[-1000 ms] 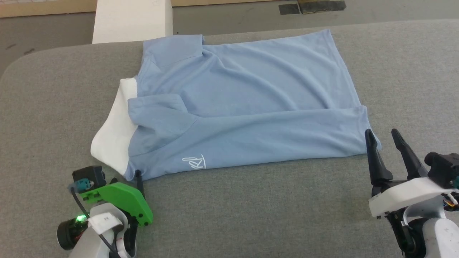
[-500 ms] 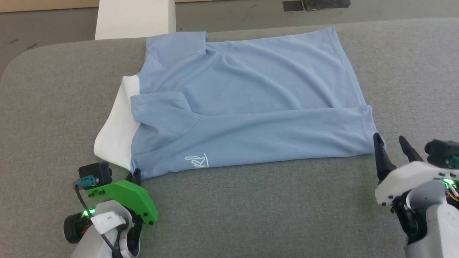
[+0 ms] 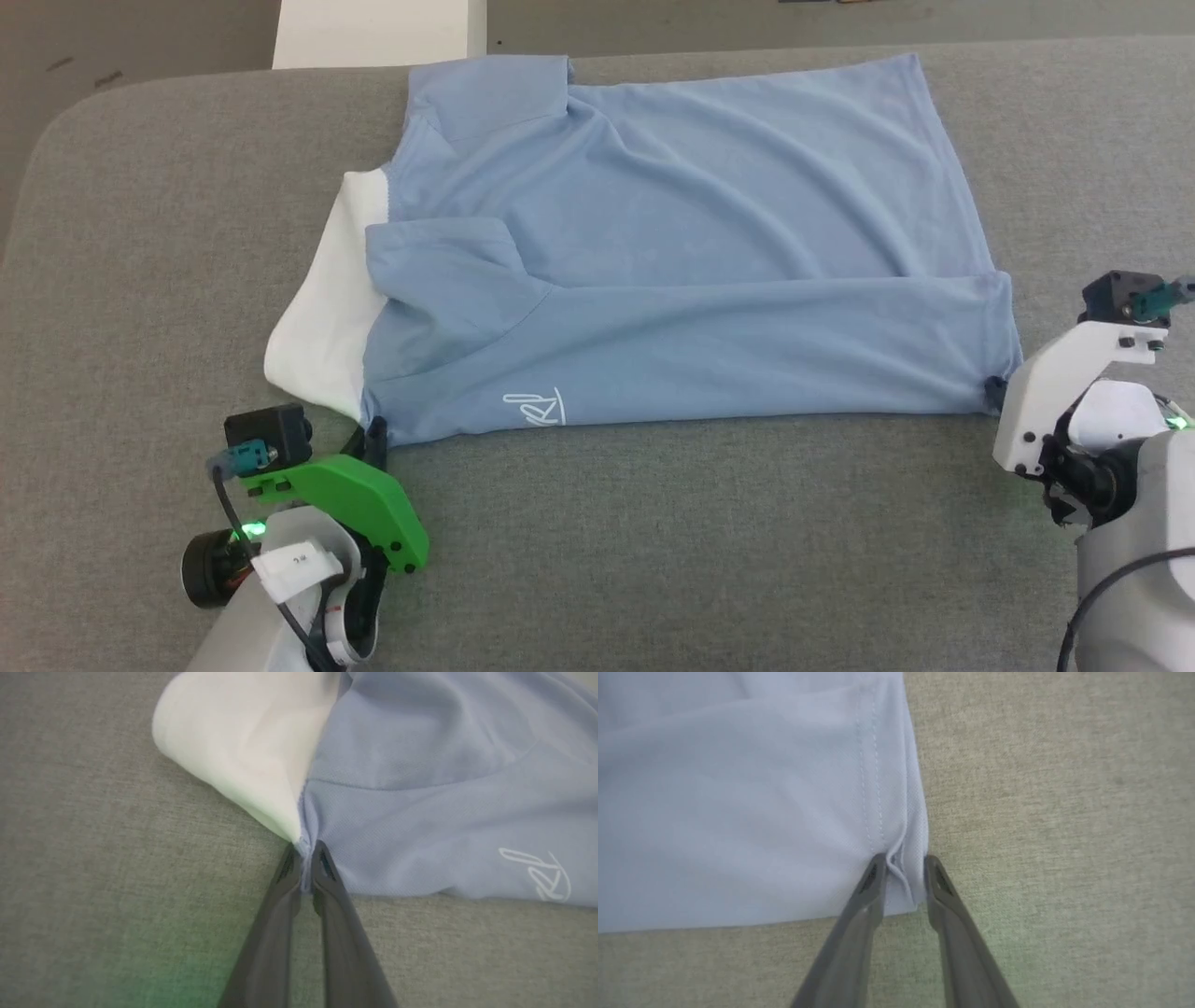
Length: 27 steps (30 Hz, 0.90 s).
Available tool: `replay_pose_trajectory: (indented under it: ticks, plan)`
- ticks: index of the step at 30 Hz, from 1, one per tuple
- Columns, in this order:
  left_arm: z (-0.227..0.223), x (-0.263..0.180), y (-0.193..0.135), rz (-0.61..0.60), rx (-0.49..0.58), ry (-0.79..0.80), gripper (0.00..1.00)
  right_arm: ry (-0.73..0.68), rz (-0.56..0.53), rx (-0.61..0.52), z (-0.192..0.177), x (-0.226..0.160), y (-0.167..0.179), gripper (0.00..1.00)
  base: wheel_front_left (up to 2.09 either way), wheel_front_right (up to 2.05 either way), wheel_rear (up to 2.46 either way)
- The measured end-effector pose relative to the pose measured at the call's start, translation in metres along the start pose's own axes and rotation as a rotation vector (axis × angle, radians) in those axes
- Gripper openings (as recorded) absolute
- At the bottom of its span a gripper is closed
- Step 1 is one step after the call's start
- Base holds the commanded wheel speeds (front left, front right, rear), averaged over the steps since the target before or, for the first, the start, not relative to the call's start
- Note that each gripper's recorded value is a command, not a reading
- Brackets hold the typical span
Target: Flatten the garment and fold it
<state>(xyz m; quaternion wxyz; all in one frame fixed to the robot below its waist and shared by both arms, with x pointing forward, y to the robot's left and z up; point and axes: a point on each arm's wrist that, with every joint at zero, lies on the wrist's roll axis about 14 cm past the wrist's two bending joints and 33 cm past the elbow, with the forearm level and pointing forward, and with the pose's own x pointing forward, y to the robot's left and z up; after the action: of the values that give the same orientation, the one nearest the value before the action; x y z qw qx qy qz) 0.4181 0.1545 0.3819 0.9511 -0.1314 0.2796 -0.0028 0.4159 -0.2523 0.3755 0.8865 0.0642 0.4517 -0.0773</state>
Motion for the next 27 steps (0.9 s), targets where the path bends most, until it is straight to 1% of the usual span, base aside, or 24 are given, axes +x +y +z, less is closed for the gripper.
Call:
replay_pose_trajectory:
  ticks: [3, 7, 11, 13, 17, 21, 24, 27]
  plan:
    - [0.005, -0.002, -0.001, -0.002, 0.012, -0.030, 0.00, -0.028, 0.007, -0.007, 0.007, -0.006, 0.004, 0.00, 0.00, 0.00, 0.00]
    - [0.021, -0.008, -0.003, -0.006, 0.042, -0.116, 0.00, -0.153, 0.020, 0.009, 0.019, -0.022, 0.001, 0.00, 0.00, 0.00, 0.00]
    - [0.031, -0.022, -0.005, -0.012, 0.052, -0.165, 0.00, -0.229, 0.036, 0.040, 0.015, -0.042, -0.004, 0.00, 0.00, 0.00, 0.00]
    - [0.031, -0.030, -0.004, -0.010, 0.060, -0.163, 0.00, -0.256, 0.033, 0.052, 0.011, -0.053, -0.009, 0.00, 0.00, 0.00, 0.00]
    - [0.023, -0.048, -0.005, -0.014, 0.070, -0.111, 0.00, -0.301, 0.017, 0.100, 0.002, -0.076, -0.027, 0.00, 0.00, 0.00, 0.00]
    - [0.009, -0.064, -0.005, -0.011, 0.069, -0.032, 0.00, -0.279, -0.003, 0.131, -0.017, -0.088, -0.041, 0.00, 0.00, 0.00, 0.00]
    - [-0.010, -0.075, -0.002, -0.004, 0.067, 0.058, 0.00, -0.213, -0.006, 0.154, -0.039, -0.088, -0.046, 0.00, 0.00, 0.00, 0.00]
    - [-0.031, -0.083, -0.004, -0.015, 0.038, 0.142, 0.00, -0.147, -0.019, 0.176, -0.061, -0.083, -0.052, 0.00, 0.00, 0.00, 0.00]
